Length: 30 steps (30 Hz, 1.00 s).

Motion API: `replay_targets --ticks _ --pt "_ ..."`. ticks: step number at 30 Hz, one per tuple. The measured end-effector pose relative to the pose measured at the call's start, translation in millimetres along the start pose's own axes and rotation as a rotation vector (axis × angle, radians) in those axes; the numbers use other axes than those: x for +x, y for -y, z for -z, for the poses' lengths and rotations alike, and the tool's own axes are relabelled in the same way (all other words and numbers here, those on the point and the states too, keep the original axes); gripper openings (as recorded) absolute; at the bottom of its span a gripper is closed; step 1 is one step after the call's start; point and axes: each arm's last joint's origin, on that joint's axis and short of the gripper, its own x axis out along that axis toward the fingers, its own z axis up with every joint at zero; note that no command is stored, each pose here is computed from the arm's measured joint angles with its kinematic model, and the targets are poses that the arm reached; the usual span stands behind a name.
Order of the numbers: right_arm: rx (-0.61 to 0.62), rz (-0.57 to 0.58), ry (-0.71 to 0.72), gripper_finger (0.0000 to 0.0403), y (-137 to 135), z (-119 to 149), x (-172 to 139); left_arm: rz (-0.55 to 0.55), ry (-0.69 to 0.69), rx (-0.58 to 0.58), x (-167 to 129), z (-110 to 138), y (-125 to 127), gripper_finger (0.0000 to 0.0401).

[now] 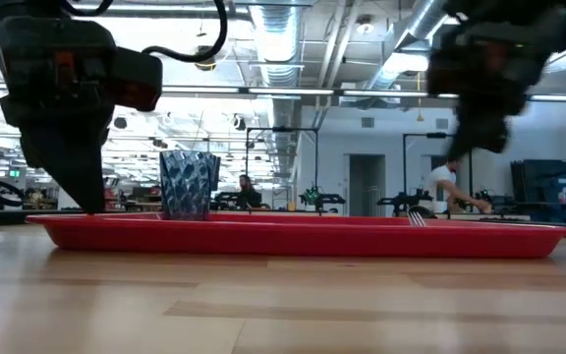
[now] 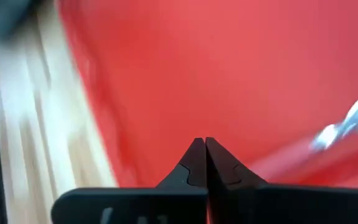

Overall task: Pick and place plate/cup/fork/spoon on tray
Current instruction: Adjust the red tray

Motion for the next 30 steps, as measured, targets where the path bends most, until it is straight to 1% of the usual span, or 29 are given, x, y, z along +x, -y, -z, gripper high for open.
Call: replay_targets --ticks 3,6,8,12,15,21,26,30 --pt "-0.081 0.033 -0.12 0.0003 -12 23 6 -0.013 0.006 0.009 -3 0 -2 0.0" --pt "-0.137 0.056 -0.185 0.0003 -22 37 16 -0.014 0.017 0.023 -3 -1 -1 0.0" --pt "-0.145 0.076 -0.226 0.0003 -24 44 26 -0.005 0.024 0.029 -2 -1 -1 0.0" --pt "-0.16 0.113 -0.287 0.0003 -27 56 46 -0.022 0.019 0.042 -2 0 -3 0.0" --pt "-0.157 0.12 -0.313 0.0003 -29 63 57 -0.021 0.012 0.046 -2 0 -3 0.0" --pt "-0.125 0.086 -0.326 0.0003 -35 67 59 -0.021 0.01 0.04 -1 1 -3 0.0" --pt "-0.118 0.068 -0.333 0.0004 -36 67 56 -0.021 0.01 0.039 -1 1 -3 0.0" --pt "-0.122 0.042 -0.311 0.0005 -38 64 51 -0.018 0.008 0.039 -2 0 -4 0.0"
